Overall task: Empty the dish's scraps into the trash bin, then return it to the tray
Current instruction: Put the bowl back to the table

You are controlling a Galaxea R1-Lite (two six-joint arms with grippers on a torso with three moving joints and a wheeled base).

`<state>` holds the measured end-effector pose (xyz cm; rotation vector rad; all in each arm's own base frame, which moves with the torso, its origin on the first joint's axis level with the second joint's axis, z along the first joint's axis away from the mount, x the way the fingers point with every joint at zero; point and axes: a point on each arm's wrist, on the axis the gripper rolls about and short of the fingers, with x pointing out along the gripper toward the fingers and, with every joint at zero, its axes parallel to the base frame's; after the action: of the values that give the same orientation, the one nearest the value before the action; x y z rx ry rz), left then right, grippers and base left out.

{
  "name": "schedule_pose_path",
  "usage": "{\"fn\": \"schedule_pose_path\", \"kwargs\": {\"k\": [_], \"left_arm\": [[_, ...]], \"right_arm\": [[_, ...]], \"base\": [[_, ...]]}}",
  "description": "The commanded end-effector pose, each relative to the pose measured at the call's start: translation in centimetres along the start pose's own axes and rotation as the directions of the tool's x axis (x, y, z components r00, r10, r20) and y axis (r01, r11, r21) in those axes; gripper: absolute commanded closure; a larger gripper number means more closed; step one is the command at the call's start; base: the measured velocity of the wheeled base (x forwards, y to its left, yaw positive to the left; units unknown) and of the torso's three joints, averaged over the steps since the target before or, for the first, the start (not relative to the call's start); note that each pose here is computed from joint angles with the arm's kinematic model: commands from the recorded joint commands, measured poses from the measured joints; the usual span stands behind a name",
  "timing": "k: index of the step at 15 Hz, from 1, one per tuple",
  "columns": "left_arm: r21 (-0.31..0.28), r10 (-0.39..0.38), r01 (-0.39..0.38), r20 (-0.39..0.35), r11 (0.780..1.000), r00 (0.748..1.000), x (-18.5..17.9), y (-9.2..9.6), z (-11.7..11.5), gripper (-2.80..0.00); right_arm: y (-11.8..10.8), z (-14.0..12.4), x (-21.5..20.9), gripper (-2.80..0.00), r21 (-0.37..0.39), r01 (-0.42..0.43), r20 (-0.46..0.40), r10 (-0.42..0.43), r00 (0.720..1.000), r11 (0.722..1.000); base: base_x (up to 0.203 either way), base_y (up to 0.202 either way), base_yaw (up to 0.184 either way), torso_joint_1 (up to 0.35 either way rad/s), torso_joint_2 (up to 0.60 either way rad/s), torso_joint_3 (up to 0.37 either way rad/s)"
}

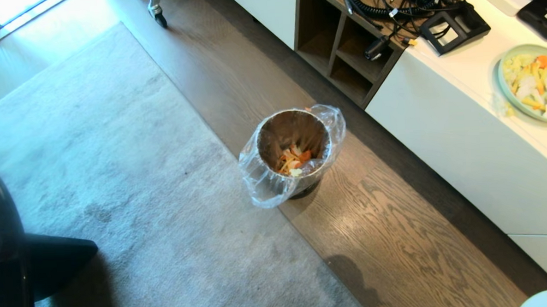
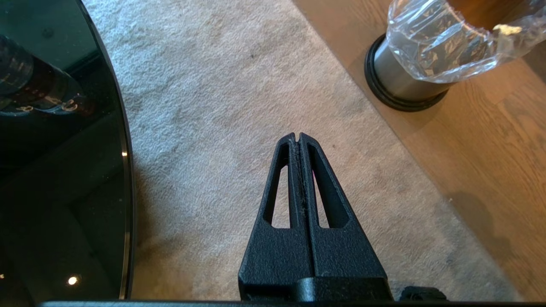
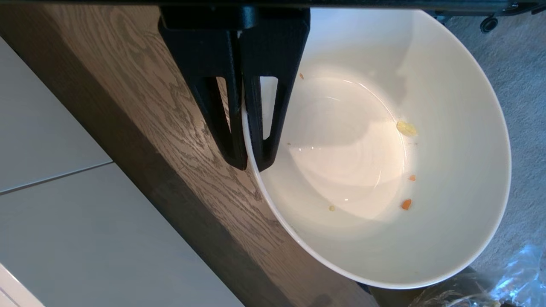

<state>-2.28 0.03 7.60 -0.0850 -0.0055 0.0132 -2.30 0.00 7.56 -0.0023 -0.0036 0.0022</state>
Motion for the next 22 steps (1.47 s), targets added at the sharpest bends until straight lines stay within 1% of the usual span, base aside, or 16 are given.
{"fn": "schedule_pose_path", "kwargs": {"k": [1, 22], "left_arm": [[-0.001, 0.0, 0.0, 0.001, 1.0, 1.0, 0.0, 0.0, 0.01, 0.0], [-0.002, 0.0, 0.0, 0.001, 1.0, 1.0, 0.0, 0.0, 0.01, 0.0]], "right_arm": [[0.0, 0.01, 0.02, 0.0, 0.001, -0.001, -0.002, 0.001, 1.0, 1.0], [0.0, 0.01, 0.02, 0.0, -0.001, -0.001, -0.002, 0.001, 1.0, 1.0]], "base": [[0.0, 0.0, 0.0, 0.002, 0.0, 0.195], [0.0, 0.0, 0.0, 0.003, 0.0, 0.204]]}}
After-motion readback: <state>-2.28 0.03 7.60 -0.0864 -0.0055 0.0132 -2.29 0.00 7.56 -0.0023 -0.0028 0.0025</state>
